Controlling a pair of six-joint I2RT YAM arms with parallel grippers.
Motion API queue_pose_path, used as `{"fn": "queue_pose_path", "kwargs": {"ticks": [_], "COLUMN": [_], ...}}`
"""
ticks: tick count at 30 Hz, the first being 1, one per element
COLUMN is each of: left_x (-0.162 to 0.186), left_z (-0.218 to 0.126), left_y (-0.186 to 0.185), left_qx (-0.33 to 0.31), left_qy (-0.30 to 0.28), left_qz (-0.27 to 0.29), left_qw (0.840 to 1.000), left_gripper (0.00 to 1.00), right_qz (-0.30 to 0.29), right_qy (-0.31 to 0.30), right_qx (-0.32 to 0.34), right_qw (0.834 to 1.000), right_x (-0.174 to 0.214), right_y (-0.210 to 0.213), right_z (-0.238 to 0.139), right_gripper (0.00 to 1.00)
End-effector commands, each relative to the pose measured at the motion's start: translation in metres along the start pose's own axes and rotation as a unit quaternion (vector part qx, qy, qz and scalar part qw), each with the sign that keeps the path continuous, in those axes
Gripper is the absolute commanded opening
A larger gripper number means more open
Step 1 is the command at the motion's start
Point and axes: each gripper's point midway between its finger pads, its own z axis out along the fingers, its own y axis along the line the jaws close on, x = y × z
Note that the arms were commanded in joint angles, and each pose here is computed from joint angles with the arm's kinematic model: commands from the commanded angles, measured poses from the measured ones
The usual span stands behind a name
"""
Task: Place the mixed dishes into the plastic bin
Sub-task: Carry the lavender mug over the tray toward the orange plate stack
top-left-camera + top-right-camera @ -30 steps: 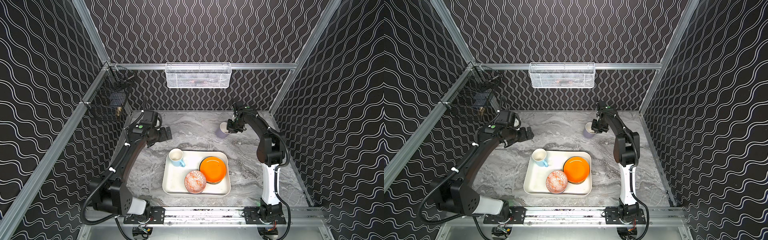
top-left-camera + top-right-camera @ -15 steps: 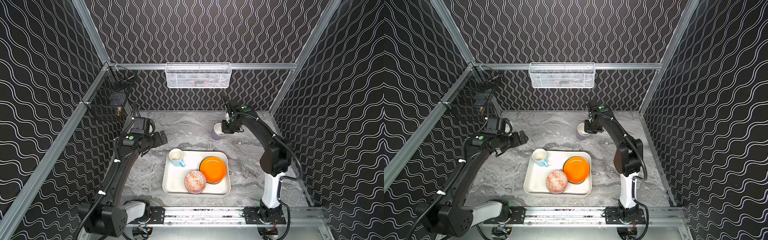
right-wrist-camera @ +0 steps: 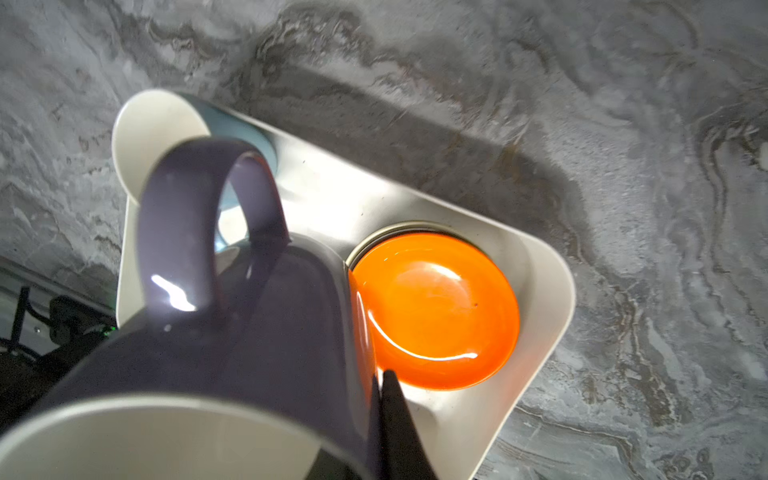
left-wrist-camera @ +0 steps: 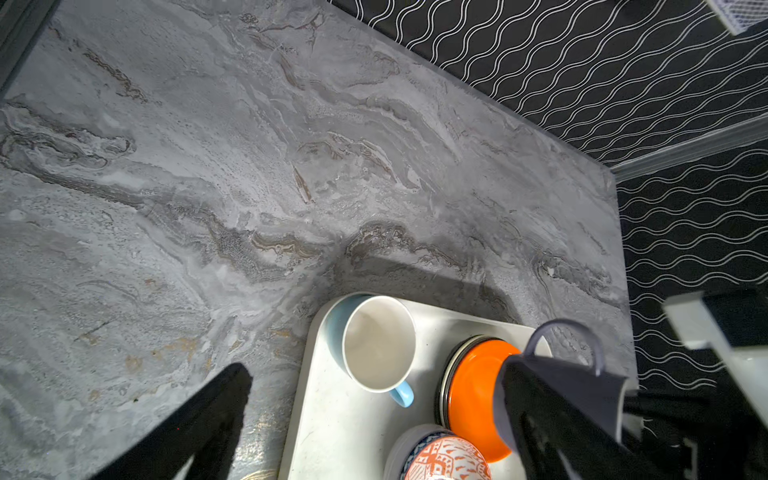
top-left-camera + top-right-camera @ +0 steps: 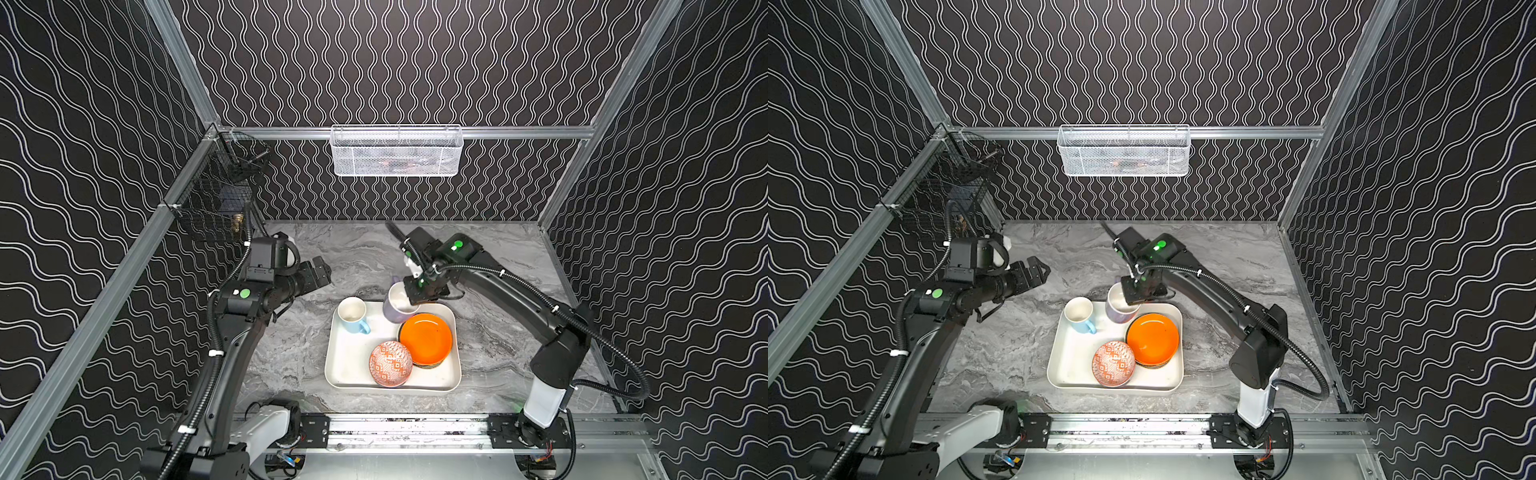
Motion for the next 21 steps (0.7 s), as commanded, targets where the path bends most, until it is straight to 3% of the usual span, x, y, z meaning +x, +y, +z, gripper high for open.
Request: {"fn": "queue_pose_path", "kwargs": {"ticks": [1,7,13,21], "left_x": [0.000,-0.005,-0.005,0.003], "left_z": [-0.010,-0.022,0.002,0.016], "left_y": [-0.008,0.002,0.004,0.016], "left_qx": [0.022,-0.021,-0.035,-0.059], "left_qy": [-0.004,-0.005,0.031,0.049], "left_qz": [-0.027,-0.015,0.005,0.014], "left_qw": [0.999,1.000,0.999,0.997], "left_gripper": [0.98,0.98,0.90,0.91], "right_qz": [0.001,-0.021,-0.053,-0.086], "right_qy": [-0.002,-0.004,-0.005,-0.006], "right_qx": [-0.006,-0.017,-0.019,-0.031], "right_qw": [1.000,1.000,0.998,0.996], "right_x": [0.008,0.018,0.023,0.028], "right_y": [0.014,0.031,0.050,0.074], "right_z": [-0.001,0.003,0.009,0.013], "right_gripper": [0.06,0.06,0.06,0.06]}}
